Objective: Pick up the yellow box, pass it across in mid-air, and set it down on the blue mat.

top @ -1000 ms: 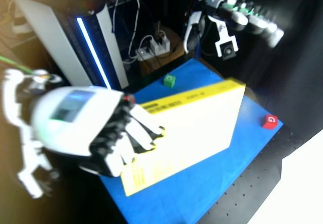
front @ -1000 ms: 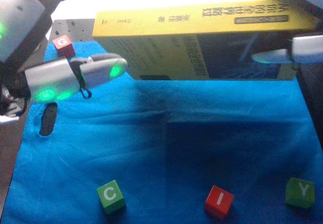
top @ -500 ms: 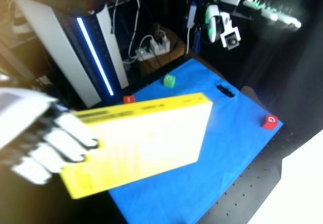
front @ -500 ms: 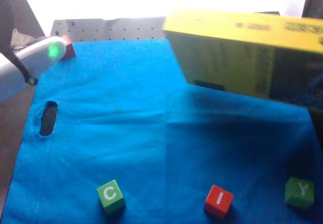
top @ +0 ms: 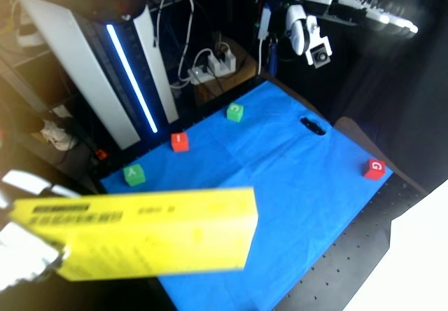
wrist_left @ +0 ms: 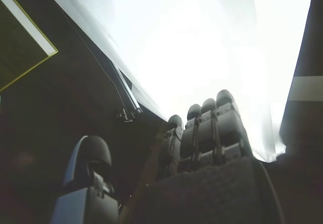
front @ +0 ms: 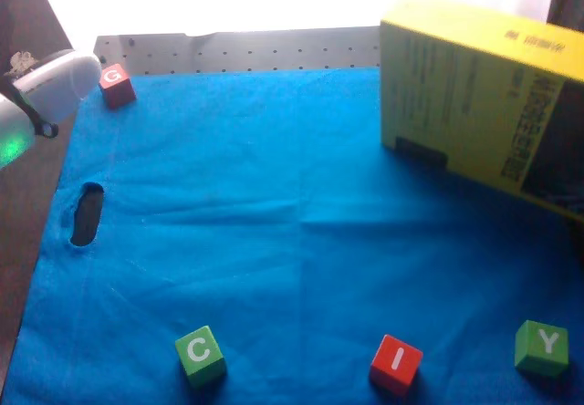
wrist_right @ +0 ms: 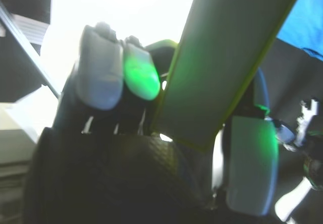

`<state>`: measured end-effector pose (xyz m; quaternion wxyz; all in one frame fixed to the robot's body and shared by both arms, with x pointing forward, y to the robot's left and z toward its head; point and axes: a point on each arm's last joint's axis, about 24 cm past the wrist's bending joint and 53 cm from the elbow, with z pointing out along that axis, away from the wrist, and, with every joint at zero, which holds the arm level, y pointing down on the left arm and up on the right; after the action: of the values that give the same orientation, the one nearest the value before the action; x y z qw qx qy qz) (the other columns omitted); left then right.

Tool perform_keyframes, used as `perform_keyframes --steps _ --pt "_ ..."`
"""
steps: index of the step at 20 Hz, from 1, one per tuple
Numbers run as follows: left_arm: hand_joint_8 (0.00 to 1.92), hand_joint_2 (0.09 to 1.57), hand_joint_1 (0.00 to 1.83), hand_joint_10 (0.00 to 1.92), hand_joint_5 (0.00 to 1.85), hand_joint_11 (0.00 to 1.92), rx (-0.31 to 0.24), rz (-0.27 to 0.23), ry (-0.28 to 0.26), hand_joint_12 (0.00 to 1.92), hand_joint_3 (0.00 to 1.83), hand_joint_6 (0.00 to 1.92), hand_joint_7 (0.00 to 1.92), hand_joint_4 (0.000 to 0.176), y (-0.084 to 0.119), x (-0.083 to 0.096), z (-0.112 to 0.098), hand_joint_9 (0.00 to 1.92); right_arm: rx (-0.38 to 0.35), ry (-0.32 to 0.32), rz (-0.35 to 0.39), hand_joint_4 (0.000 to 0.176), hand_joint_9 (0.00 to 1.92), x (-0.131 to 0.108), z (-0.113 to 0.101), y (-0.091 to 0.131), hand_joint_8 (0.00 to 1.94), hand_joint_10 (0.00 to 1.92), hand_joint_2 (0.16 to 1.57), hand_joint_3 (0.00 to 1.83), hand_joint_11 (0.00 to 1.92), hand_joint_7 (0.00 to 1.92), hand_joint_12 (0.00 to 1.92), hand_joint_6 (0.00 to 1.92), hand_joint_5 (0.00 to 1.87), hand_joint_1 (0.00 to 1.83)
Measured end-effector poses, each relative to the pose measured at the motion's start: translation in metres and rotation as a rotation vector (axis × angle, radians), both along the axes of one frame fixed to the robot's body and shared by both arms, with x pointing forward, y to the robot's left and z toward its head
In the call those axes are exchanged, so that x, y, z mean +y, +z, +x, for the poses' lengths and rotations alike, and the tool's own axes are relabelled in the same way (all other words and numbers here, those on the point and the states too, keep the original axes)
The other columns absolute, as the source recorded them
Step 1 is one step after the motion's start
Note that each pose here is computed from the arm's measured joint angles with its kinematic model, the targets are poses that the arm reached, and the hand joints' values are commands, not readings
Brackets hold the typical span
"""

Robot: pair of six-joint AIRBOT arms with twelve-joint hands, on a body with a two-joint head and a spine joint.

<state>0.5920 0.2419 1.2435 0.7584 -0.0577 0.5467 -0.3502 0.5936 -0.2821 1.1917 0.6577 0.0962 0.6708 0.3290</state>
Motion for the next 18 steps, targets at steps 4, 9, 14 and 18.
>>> perform_keyframes --steps 4,9,14,18 --pt "0.0 1.22 0.32 0.0 0.0 0.0 0.01 -0.006 -0.002 0.0 0.0 0.0 0.0 0.114 -0.004 -0.002 0.001 0.0 -0.021 0.036 0.006 0.0 1.5 0.01 0.0 0.004 1.94 1.92 1.18 0.0 1.57 1.4 1.92 1.92 1.18 1.57" --pt "0.0 1.23 0.32 0.0 0.0 0.0 0.013 -0.014 0.001 0.0 0.0 0.0 0.0 0.11 -0.006 -0.002 0.001 0.0 -0.061 0.083 0.042 0.0 1.46 0.028 0.014 0.013 1.94 1.92 1.19 0.0 1.54 1.34 1.92 1.92 1.14 1.53" --pt "0.0 1.24 0.35 0.0 0.0 0.0 0.014 -0.021 0.01 0.0 0.0 0.0 0.0 0.103 -0.006 0.0 0.002 0.0 0.02 0.156 0.048 0.0 1.4 0.061 0.031 -0.011 1.94 1.92 1.2 0.0 1.5 1.31 1.92 1.92 1.12 1.47" --pt "0.0 1.25 0.36 0.0 0.0 0.0 0.005 -0.024 0.01 0.0 0.01 0.0 0.0 0.104 -0.004 0.0 0.001 0.0 0.032 0.144 0.044 0.0 1.4 0.057 0.033 -0.013 1.94 1.92 1.19 0.0 1.49 1.32 1.92 1.92 1.15 1.51"
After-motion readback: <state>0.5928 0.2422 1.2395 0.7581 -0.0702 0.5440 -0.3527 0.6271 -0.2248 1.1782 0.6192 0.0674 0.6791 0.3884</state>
